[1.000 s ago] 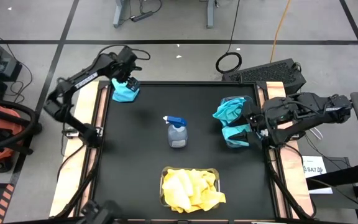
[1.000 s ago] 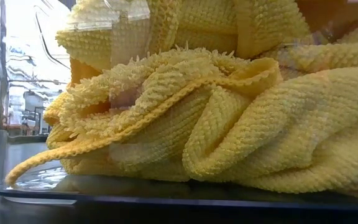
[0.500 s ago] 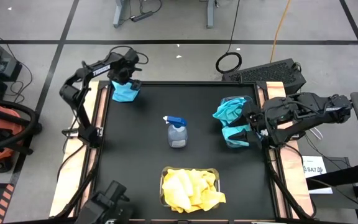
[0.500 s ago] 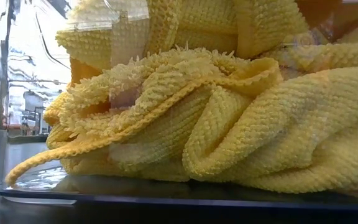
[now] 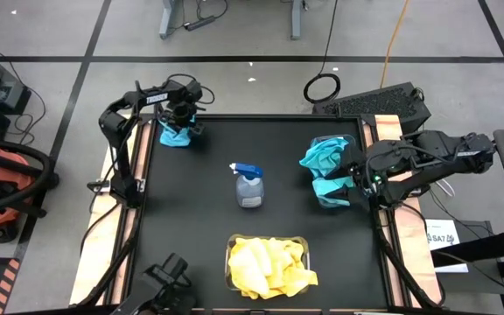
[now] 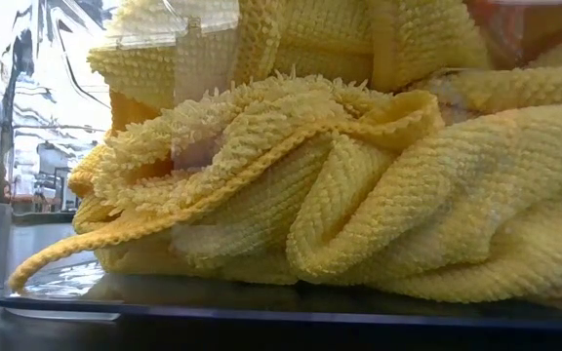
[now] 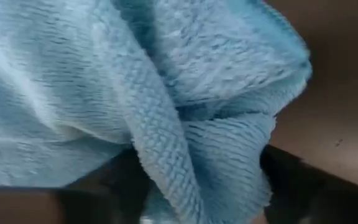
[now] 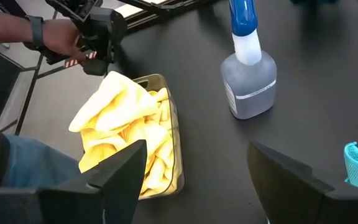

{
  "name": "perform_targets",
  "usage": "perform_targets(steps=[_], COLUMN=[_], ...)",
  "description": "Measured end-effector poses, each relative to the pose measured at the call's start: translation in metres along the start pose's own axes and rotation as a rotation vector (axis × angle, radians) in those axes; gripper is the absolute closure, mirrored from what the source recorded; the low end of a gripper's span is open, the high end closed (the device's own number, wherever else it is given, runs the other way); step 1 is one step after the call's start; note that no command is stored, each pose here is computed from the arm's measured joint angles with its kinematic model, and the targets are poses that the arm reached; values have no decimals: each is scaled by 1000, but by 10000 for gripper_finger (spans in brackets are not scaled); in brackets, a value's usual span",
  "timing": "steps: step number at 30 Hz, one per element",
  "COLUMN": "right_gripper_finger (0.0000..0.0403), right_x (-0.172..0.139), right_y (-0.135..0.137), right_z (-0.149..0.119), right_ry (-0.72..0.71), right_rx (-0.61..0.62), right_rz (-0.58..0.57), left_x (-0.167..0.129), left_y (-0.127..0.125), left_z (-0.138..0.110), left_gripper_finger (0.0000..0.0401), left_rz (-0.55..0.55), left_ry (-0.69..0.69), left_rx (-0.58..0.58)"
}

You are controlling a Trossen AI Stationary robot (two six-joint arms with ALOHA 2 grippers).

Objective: Sort microfiber towel by color & place in baskets
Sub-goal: Put the blue towel into the top transparent bin

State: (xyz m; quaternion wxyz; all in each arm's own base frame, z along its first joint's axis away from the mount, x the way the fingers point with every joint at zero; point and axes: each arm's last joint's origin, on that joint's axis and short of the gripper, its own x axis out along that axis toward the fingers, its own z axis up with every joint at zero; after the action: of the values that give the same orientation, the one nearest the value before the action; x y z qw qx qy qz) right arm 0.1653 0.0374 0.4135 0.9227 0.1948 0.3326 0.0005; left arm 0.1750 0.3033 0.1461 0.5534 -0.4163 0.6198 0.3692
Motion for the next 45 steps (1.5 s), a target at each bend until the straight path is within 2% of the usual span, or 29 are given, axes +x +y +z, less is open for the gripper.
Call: perform_targets(steps=[2, 6, 8, 12, 15, 20, 24, 30, 35, 40, 45], right_gripper_finger=[133, 133, 133, 133, 133, 133, 133, 133, 133, 133, 133], right_x=[0, 0, 0, 0, 0, 0, 0, 0, 0, 0, 0], right_y=[0, 0, 0, 0, 0, 0, 0, 0, 0, 0, 0], right_z=[0, 0, 0, 0, 0, 0, 0, 0, 0, 0, 0], right_ry=[0, 0, 0, 0, 0, 0, 0, 0, 0, 0, 0], right_rx=[-1, -1, -1, -1, -1, -1, -1, -1, -1, -1, -1], right_rz=[0, 0, 0, 0, 0, 1, 0, 1, 0, 1, 1], left_x=[0, 0, -1, -8, -26, -79, -131, -200, -247, -283, -304], left_y=[0, 0, -1, -5, -12, -27, -44, -74, -102, -129, -149], left_z=[0, 0, -1, -4, -10, -29, -54, -93, -124, -152, -174], left_gripper_finger=[202, 345, 379, 379, 379, 379, 380, 381, 381, 381, 381], left_rz=[0, -4, -19, -39, -73, -100, -146, -251, -352, -457, -546], left_ry=[2, 3, 5, -13, -64, -237, -413, -664, -803, -930, -1014], left_rx=[17, 52, 60, 52, 48, 91, 125, 215, 310, 433, 525])
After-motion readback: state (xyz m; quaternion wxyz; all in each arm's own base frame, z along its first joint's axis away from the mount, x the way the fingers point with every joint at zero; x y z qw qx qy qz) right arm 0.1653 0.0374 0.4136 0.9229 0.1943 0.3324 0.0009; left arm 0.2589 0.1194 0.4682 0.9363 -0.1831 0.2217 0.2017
